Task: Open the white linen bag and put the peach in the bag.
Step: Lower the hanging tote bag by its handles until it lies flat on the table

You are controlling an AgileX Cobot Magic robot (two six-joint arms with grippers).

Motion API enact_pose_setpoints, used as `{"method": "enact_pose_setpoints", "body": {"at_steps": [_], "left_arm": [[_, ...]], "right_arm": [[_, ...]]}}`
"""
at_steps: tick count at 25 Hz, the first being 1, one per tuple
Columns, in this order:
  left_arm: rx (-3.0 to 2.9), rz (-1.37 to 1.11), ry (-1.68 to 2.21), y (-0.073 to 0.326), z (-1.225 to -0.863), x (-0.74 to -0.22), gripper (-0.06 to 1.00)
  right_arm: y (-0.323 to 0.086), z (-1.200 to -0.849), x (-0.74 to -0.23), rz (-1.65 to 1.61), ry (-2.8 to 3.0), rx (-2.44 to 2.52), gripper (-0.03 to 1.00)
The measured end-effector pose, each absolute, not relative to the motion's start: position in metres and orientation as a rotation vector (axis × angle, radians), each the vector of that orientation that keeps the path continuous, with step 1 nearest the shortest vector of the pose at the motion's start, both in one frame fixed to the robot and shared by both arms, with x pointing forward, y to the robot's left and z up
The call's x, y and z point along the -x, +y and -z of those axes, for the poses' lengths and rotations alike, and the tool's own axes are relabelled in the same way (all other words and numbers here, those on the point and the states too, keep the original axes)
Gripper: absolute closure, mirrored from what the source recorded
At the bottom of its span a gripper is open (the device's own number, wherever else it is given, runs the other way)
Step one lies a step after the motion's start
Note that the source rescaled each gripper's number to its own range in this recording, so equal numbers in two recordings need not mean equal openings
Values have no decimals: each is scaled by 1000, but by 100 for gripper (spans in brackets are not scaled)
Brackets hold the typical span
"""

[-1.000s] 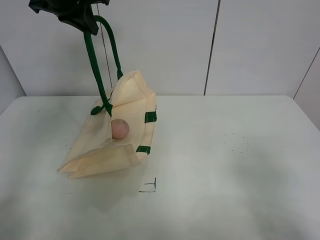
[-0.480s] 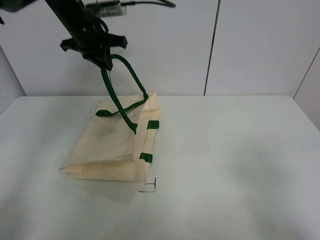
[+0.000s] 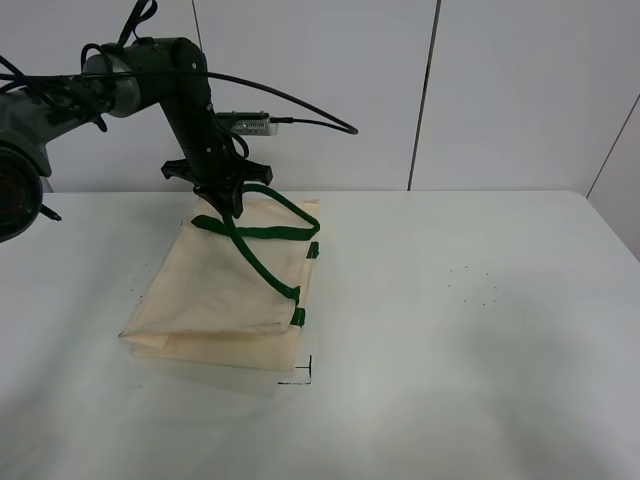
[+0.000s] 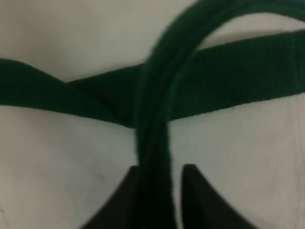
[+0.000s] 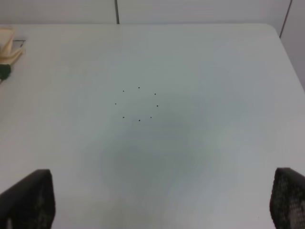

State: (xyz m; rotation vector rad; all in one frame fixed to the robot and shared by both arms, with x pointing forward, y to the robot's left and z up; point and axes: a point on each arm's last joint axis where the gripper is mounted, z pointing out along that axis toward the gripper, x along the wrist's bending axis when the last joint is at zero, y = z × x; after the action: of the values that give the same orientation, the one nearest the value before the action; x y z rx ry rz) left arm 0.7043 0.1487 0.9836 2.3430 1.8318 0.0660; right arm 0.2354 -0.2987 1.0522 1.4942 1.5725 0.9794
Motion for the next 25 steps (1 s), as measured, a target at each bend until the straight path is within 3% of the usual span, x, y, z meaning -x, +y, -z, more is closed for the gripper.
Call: {"method": "enact_pose_setpoints", "body": {"at_steps": [4, 5, 7, 14, 25], "left_arm": [[-2339, -66, 1836, 149, -984, -704, 18], [-2338, -66, 1837, 149, -984, -704, 8], [-2338, -70, 1839, 149, -984, -704, -1], [-2300, -100, 1859, 163, -996, -706, -6], [-2114, -202, 2010, 244, -1029, -715, -6]], "right_arm": [[-299, -1052, -235, -979, 1572, -1494, -3], [-299, -1052, -235, -979, 1572, -1494, -3], [-299, -1052, -235, -979, 1572, -1494, -3], [-299, -1052, -235, -979, 1572, -1494, -3], [-299, -1052, -235, -980, 1572, -1494, -3]]}}
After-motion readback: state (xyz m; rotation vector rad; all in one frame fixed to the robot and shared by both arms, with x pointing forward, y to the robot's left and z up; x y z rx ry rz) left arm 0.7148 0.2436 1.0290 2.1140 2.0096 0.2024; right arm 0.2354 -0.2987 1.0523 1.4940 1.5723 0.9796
